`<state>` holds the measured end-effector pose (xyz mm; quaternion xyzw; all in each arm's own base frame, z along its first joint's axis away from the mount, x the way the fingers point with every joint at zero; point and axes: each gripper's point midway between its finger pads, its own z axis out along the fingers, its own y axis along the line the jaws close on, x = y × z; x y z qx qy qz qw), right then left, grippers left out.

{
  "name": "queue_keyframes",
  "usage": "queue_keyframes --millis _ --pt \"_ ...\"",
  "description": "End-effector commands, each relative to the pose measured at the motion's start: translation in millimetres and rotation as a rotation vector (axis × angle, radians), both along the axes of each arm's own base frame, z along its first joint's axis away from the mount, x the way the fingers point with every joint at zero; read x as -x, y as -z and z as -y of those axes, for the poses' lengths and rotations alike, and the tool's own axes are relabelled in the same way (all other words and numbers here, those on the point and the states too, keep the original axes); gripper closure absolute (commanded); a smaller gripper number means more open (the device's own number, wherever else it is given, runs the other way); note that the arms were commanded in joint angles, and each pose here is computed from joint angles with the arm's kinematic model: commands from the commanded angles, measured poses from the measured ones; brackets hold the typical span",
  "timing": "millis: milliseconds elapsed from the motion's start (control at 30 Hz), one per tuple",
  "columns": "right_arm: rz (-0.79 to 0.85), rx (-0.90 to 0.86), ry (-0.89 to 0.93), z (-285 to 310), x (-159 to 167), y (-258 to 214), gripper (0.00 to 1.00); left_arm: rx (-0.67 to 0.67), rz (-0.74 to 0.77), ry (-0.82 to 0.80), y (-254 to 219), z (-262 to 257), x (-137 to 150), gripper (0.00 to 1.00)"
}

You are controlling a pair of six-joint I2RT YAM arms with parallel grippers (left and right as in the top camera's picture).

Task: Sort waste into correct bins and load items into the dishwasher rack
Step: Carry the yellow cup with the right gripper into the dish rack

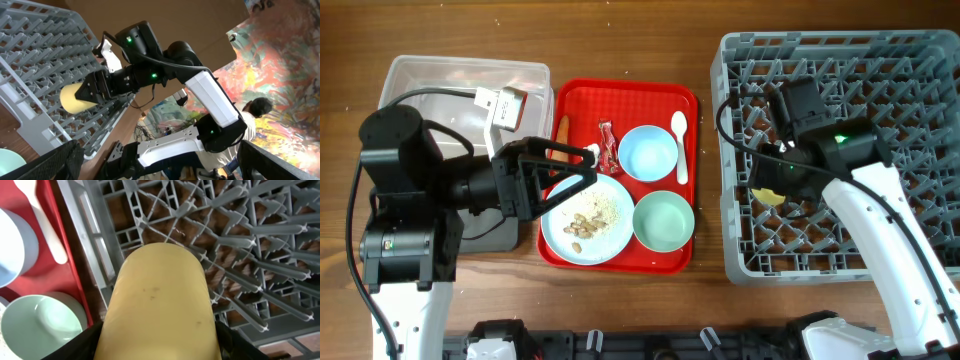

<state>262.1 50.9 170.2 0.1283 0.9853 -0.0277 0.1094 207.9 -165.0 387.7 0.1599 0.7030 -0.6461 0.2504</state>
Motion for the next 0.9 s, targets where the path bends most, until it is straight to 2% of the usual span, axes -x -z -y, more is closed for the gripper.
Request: queue_keyframes --millis 0,267,400,700,867 --pt "-0.038 -0.030 -0.027 -5.7 6.1 6.1 0.48 0.005 0.026 0.021 -6.1 1.1 6.2 0.00" --pt "-0.082 -0.022 -0.034 -4.2 15.2 21.2 0.50 0.005 0.025 0.022 -6.1 1.1 6.3 0.00" --pt "-0.089 -0.025 -0.034 -4.4 16.9 21.3 0.57 0.005 0.022 0.022 -5.8 1.1 6.3 0.00" --pt "-0.158 -0.047 -0.041 -6.9 33.3 23.2 0.58 0.005 0.022 0.021 -5.8 1.1 6.3 0.00" --pt "-0.149 -0.051 -0.040 -7.7 30.8 26.3 0.60 0.005 0.022 0.022 -5.8 1.1 6.3 0.00"
